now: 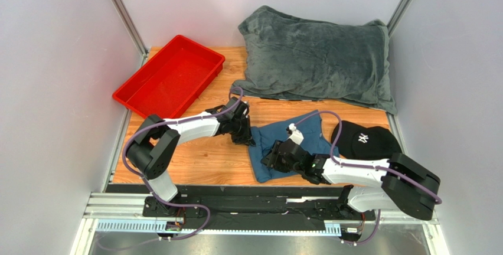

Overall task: Roll the t-shirts
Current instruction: Roll the T-shirt to the center of the board.

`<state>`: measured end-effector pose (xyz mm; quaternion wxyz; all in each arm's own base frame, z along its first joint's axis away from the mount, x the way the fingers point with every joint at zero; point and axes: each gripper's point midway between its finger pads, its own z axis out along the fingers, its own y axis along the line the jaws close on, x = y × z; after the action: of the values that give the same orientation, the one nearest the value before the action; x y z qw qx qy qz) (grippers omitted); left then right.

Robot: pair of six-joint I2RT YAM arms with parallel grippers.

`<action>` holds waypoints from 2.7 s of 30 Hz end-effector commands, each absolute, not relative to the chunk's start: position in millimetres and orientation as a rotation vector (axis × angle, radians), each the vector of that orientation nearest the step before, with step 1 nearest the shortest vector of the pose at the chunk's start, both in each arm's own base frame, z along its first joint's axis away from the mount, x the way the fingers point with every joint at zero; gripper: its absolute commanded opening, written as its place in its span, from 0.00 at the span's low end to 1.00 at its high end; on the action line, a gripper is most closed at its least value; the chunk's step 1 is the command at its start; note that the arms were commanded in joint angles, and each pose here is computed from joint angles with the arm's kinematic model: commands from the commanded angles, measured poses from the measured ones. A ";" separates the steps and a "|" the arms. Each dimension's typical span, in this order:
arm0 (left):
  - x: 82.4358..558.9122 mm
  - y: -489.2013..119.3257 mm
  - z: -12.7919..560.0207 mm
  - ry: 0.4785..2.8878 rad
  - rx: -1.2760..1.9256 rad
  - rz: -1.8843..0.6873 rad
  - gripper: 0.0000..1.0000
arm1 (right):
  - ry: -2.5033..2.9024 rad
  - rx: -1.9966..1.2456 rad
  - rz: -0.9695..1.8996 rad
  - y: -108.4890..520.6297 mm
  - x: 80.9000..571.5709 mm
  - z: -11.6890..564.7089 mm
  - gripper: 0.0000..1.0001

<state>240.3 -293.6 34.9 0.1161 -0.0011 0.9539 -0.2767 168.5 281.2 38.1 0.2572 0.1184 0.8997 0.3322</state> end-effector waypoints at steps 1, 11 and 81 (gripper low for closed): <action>238.4 -266.7 41.7 2.846 -0.075 -0.605 0.00 | 2.428 0.156 0.641 261.0 160.0 42.6 0.45; 239.2 -262.5 43.1 2.887 -0.082 -0.533 0.00 | 2.464 0.016 0.519 268.4 125.1 25.4 0.17; 251.3 -277.5 90.8 2.836 0.084 -0.657 0.49 | 2.195 -0.368 0.126 341.7 148.4 63.5 0.34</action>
<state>230.5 -269.1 51.2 0.0648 0.0126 0.9813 -0.1810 146.4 318.5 42.7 0.4467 -0.2194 0.8630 -0.0873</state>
